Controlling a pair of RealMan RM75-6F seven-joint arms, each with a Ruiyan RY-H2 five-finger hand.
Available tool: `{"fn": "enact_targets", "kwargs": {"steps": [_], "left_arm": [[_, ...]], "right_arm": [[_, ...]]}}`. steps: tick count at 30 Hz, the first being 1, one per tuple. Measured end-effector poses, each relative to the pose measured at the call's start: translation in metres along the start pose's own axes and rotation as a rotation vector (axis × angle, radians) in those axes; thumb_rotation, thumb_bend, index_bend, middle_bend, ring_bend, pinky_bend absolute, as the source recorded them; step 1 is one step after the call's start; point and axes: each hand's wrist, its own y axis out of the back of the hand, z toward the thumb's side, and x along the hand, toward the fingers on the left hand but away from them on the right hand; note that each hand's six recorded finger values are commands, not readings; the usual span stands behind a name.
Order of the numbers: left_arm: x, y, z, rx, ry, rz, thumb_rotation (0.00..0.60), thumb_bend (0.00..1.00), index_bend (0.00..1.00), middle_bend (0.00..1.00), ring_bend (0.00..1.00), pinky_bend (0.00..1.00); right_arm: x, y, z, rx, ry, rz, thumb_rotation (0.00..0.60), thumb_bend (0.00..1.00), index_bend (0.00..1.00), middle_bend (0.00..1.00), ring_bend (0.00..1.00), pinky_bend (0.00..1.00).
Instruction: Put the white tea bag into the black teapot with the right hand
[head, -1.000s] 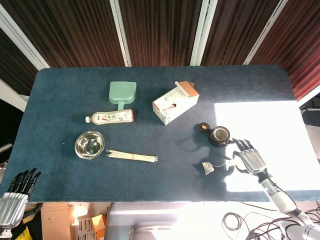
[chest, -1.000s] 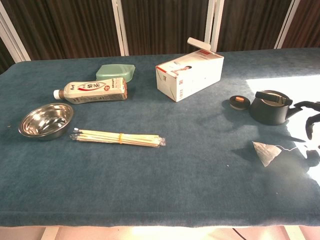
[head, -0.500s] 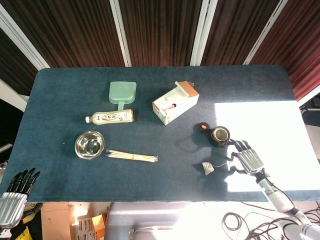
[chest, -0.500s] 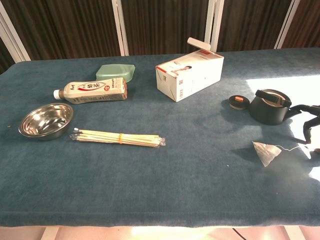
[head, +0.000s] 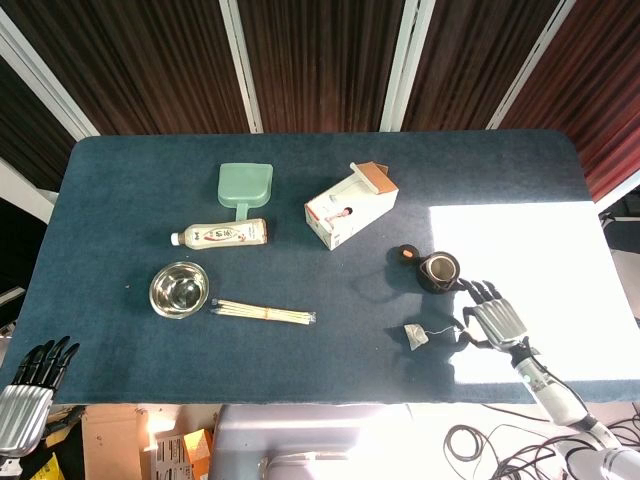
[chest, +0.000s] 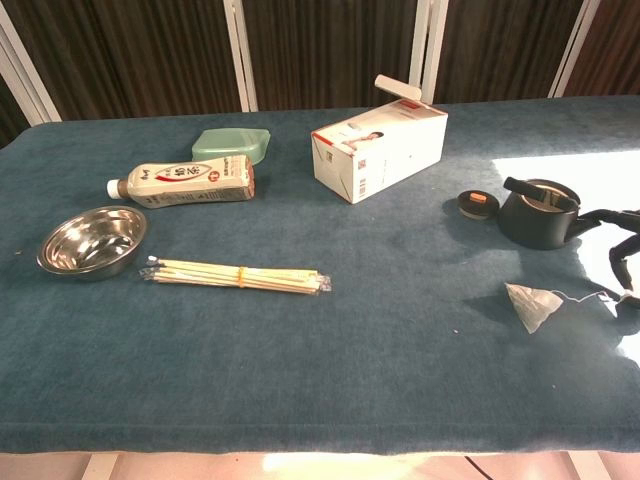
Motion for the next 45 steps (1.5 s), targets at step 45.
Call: {"fn": "enact_targets", "kwargs": {"steps": [45], "left_arm": [[0.006,-0.001,-0.014,0.001,0.067,-0.012,0.600,0.03,0.00,0.02,0.00,0.10]], "right_arm": [[0.040,0.235,0.071,-0.189,0.111,-0.496,0.600,0.40,0.67,0.04,0.00,0.00]]}}
